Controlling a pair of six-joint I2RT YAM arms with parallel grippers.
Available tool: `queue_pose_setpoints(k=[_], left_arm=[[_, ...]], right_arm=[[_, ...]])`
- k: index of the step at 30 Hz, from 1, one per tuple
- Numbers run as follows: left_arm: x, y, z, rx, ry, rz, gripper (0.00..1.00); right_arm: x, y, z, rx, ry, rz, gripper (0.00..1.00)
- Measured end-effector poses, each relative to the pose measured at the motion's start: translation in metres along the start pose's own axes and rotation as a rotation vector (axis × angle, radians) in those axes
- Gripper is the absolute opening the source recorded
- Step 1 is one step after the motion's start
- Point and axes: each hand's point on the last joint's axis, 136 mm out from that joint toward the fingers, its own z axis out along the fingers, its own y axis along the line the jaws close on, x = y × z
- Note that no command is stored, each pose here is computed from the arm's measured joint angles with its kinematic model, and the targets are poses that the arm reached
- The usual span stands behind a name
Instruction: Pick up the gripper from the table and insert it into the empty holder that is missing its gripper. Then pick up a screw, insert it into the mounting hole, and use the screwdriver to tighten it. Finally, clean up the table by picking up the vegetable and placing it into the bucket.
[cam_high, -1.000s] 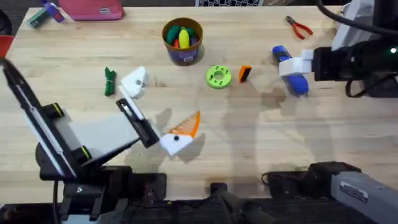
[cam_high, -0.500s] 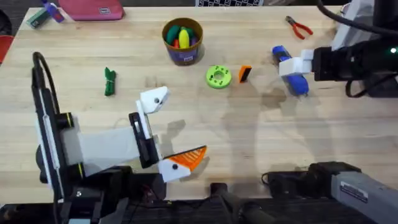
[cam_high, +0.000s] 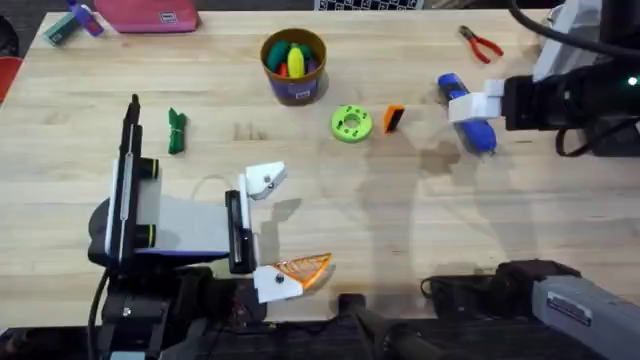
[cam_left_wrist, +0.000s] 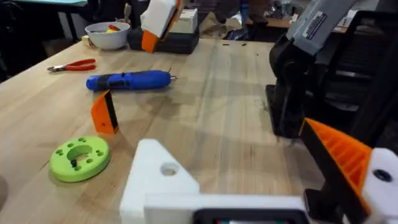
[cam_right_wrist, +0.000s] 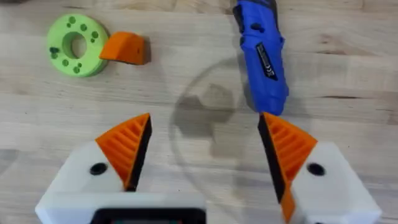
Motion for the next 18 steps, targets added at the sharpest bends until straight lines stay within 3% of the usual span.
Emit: queue_pose_setpoints(k=[4, 12, 13, 18], left_arm=[[0.001, 0.004, 0.0, -0.023, 0.003, 0.0, 0.986], [0.002, 0.033, -0.003, -0.195, 0.019, 0.015, 0.986], [0.001, 0.042, -0.005, -0.247, 0.022, 0.024, 0.985], [0.001, 0.051, -0.008, -0.298, 0.023, 0.025, 0.985]], right_arm=[[0.0, 0.0, 0.0, 0.0, 0.0, 0.0, 0.993], [0.0, 0.0, 0.0, 0.0, 0.0, 0.0, 0.994], [0.0, 0.0, 0.0, 0.0, 0.0, 0.0, 0.993], [0.0, 0.0, 0.0, 0.0, 0.0, 0.0, 0.992]])
